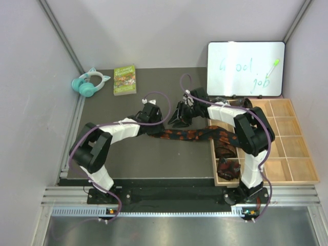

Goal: Roll the ties
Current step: Roll the tie at the center of the board.

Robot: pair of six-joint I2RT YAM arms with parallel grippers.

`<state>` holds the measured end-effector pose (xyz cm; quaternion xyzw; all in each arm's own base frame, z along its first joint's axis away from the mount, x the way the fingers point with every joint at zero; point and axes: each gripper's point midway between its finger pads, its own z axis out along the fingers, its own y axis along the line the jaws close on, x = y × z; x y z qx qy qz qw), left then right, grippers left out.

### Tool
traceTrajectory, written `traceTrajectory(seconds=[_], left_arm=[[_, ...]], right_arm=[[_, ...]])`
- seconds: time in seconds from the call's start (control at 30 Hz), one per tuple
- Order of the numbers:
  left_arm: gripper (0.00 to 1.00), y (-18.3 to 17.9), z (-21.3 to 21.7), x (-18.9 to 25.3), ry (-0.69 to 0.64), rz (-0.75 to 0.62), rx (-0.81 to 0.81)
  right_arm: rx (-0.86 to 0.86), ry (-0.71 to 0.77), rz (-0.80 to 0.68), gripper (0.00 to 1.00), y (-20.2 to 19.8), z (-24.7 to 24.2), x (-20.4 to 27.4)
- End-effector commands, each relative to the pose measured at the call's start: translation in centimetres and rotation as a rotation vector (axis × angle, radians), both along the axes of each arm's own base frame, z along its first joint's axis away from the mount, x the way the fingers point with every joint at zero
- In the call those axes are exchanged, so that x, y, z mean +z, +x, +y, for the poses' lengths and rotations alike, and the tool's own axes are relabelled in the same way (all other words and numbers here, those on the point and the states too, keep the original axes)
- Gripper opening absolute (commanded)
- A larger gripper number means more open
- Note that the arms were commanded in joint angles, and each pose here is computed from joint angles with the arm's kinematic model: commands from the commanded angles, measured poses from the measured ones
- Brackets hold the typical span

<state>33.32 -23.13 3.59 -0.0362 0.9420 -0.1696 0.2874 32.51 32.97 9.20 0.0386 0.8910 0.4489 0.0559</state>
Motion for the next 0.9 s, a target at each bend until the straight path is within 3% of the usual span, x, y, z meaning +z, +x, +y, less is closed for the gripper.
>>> traceTrajectory(seconds=[0.0, 0.27, 0.4, 0.5, 0.6, 0.73, 0.87], left_arm=[[0.48, -1.7, 0.2, -1.0, -0.004, 0.042, -0.022], [0.58, -2.0, 0.3, -0.6, -0.039, 0.015, -0.013], [0.64, -2.8, 0.1, -0.4, -0.13, 0.018, -0.02], [0.64, -2.4, 0.1, 0.6, -0.232, -0.012, 0.001], [0.56, -2.0, 1.0, 1.4, -0.312, -0.041, 0.049], [0.33, -1.7, 1.4, 1.9, -0.377, -0.055, 0.061], [0.22, -1.6, 1.8, 1.8, -0.409, -0.056, 0.077]], right_arm=[[0.001, 0.051, -0.086, 0.42, 1.5, 0.9, 2.9], [0.013, 0.059, -0.087, 0.42, 1.4, 1.8, 3.0], [0.014, 0.06, -0.078, 0.42, 1.4, 2.1, 2.9], [0.013, 0.059, -0.079, 0.42, 1.4, 2.1, 3.0], [0.01, 0.058, -0.081, 0.42, 1.6, 2.1, 3.1], [0.012, 0.056, -0.083, 0.4, 1.5, 2.4, 3.1], [0.021, 0.053, -0.079, 0.4, 1.3, 2.9, 3.0]])
